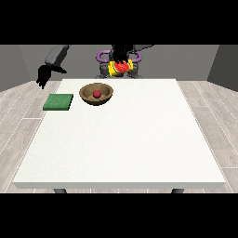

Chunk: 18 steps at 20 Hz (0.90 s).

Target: Pick the cup and pour the ball into the bowl, then pick the bowl and place it on the pad

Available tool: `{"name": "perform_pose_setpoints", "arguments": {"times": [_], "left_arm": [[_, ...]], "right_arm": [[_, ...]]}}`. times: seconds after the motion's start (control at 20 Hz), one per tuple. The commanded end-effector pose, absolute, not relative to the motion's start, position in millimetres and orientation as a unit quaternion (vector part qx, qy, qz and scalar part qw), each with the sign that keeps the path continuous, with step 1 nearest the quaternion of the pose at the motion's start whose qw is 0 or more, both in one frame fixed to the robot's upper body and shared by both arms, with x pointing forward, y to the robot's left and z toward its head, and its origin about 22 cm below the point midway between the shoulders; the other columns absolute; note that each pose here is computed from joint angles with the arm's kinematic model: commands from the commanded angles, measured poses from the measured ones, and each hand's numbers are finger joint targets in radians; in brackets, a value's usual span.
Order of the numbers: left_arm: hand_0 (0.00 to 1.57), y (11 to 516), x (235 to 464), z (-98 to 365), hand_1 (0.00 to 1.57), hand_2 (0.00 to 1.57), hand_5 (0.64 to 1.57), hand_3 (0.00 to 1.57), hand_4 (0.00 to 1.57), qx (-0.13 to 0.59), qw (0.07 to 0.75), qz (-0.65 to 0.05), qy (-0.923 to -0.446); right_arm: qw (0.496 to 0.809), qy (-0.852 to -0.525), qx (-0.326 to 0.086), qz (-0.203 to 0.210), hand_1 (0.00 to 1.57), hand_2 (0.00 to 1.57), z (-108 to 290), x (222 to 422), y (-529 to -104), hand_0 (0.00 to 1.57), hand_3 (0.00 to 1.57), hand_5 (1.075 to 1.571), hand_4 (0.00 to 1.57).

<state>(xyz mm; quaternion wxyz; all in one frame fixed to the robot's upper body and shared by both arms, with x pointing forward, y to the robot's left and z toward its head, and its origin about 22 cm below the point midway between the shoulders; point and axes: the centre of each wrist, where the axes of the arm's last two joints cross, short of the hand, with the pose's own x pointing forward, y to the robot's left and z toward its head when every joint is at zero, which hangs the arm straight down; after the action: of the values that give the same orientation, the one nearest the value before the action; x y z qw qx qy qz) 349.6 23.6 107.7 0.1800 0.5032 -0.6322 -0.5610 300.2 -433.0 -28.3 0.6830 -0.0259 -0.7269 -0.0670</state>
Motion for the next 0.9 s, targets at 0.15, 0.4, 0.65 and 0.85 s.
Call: {"name": "perform_pose_setpoints", "arguments": {"times": [0.15, 0.4, 0.65, 0.85], "left_arm": [[0.37, 99, 365, 107, 0.37, 1.57, 1.568, 1.57, 0.86, 0.443, 0.356, -0.39, -0.725], [1.24, 126, 372, 110, 1.24, 1.57, 1.546, 1.24, 0.91, 0.316, 0.462, -0.276, -0.782], [0.78, 141, 373, 95, 0.78, 0.7, 1.531, 0.09, 0.86, 0.208, 0.497, -0.188, -0.821], [0.0, 154, 370, 77, 0.0, 0.0, 1.548, 0.0, 0.4, 0.149, 0.518, -0.123, -0.833]], "right_arm": [[0.679, -0.727, -0.032, -0.093, 0.0, 0.0, -17, 305, -439, 0.0, 0.0, 1.561, 0.48], [0.674, -0.732, -0.01, -0.1, 0.0, 0.0, -34, 309, -409, 0.0, 0.0, 1.565, 0.22], [0.659, -0.747, 0.018, -0.089, 0.0, 0.0, -21, 329, -389, 0.0, 0.0, 1.569, 0.38], [0.655, -0.752, 0.039, -0.061, 0.0, 0.0, -11, 348, -361, 0.0, 0.0, 1.566, 0.42]]}}
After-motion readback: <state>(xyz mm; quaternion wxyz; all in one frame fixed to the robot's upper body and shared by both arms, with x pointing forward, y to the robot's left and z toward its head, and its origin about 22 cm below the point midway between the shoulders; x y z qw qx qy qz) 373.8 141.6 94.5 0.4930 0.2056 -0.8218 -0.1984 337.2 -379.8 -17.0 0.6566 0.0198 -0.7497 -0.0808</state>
